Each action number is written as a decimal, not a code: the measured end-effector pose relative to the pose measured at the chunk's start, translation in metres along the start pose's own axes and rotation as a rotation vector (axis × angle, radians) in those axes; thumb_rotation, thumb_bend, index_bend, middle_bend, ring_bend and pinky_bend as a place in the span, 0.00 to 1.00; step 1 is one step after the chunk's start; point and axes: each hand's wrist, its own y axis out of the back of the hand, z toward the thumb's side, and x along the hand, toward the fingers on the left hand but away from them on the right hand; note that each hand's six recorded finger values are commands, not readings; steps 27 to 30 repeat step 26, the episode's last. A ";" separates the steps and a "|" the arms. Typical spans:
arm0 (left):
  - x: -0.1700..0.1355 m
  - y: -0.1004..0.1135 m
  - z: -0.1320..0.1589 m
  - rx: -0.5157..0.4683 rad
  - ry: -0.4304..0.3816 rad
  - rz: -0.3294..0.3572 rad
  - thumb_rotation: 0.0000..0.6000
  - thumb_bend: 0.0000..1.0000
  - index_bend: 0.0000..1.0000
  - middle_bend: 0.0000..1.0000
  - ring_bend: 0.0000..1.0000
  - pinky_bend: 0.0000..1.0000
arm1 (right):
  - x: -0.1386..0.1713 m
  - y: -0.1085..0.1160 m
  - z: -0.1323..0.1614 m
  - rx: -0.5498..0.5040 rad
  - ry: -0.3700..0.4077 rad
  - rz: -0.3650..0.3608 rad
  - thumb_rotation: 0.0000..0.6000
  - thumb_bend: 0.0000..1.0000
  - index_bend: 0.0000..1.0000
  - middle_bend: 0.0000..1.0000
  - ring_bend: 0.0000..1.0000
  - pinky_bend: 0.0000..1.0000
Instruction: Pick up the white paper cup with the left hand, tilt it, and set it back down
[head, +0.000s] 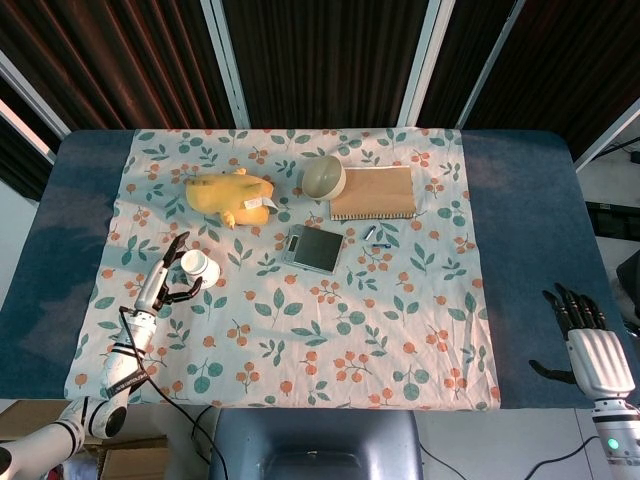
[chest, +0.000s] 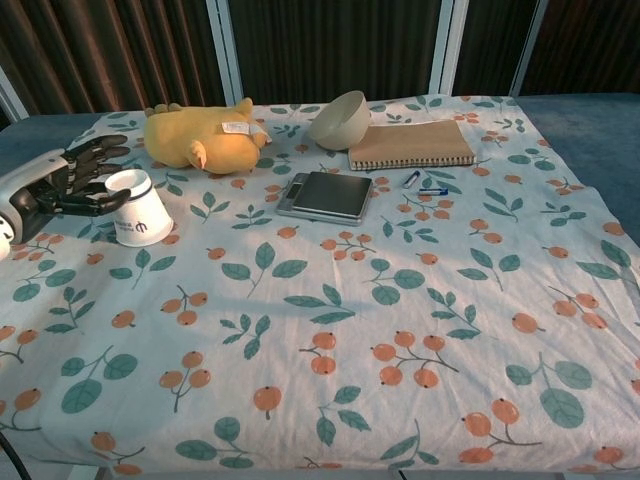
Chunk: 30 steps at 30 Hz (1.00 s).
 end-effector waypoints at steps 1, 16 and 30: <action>-0.001 0.001 0.001 -0.001 -0.004 0.002 1.00 0.40 0.00 0.00 0.00 0.14 | 0.000 0.000 0.000 -0.001 0.000 -0.001 1.00 0.10 0.00 0.00 0.00 0.00; -0.063 0.058 0.058 0.513 -0.228 0.106 1.00 0.40 0.00 0.00 0.00 0.00 | 0.011 0.019 -0.011 0.041 -0.006 -0.110 1.00 0.09 0.00 0.00 0.00 0.00; -0.211 0.102 0.020 1.045 0.115 0.144 1.00 0.39 0.00 0.00 0.00 0.00 | 0.038 0.016 -0.025 0.066 0.001 -0.165 1.00 0.10 0.00 0.00 0.00 0.00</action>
